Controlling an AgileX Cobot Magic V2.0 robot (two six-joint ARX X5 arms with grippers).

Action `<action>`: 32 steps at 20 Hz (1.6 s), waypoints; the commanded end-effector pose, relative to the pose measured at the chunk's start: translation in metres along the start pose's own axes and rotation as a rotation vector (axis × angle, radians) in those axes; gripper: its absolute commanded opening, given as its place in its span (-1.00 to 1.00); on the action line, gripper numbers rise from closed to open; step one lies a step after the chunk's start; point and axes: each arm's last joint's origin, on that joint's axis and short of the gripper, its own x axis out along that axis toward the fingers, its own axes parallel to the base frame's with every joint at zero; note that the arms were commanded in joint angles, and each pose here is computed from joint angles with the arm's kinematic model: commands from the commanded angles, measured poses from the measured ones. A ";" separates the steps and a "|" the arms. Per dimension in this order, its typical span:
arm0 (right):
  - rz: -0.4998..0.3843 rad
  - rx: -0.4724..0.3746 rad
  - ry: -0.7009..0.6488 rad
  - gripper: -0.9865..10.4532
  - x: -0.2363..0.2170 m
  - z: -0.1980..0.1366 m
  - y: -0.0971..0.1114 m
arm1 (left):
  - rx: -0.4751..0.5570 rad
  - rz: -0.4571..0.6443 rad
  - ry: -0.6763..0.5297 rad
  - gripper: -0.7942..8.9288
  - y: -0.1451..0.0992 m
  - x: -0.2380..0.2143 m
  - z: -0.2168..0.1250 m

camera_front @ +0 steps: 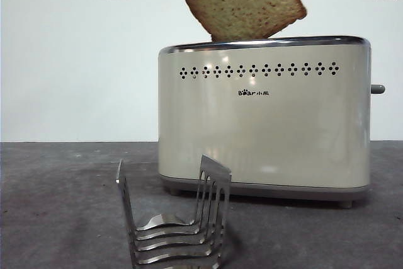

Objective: Pick up a slice of bread from the rack,put the bread on the toaster,press the button

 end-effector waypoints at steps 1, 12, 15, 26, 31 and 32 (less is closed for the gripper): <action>0.001 -0.014 -0.008 -0.83 -0.001 0.001 0.000 | -0.003 -0.011 0.002 -0.86 -0.001 0.005 0.003; 0.001 -0.013 -0.008 -0.83 -0.001 0.001 0.000 | 0.038 -0.122 0.122 -0.86 -0.008 0.084 0.027; 0.001 -0.013 -0.006 -0.83 -0.001 0.001 0.000 | 0.038 -0.123 0.127 -0.86 -0.008 0.104 0.031; -0.001 -0.013 -0.002 -0.83 -0.001 0.001 0.000 | -0.062 -0.003 0.085 0.13 0.001 0.099 0.038; -0.033 -0.012 -0.011 -0.83 -0.001 0.001 -0.001 | -0.137 0.091 0.025 0.13 0.007 0.051 0.032; -0.032 -0.009 -0.019 -0.83 -0.001 0.002 -0.001 | -0.192 0.117 0.005 0.13 0.008 0.037 0.030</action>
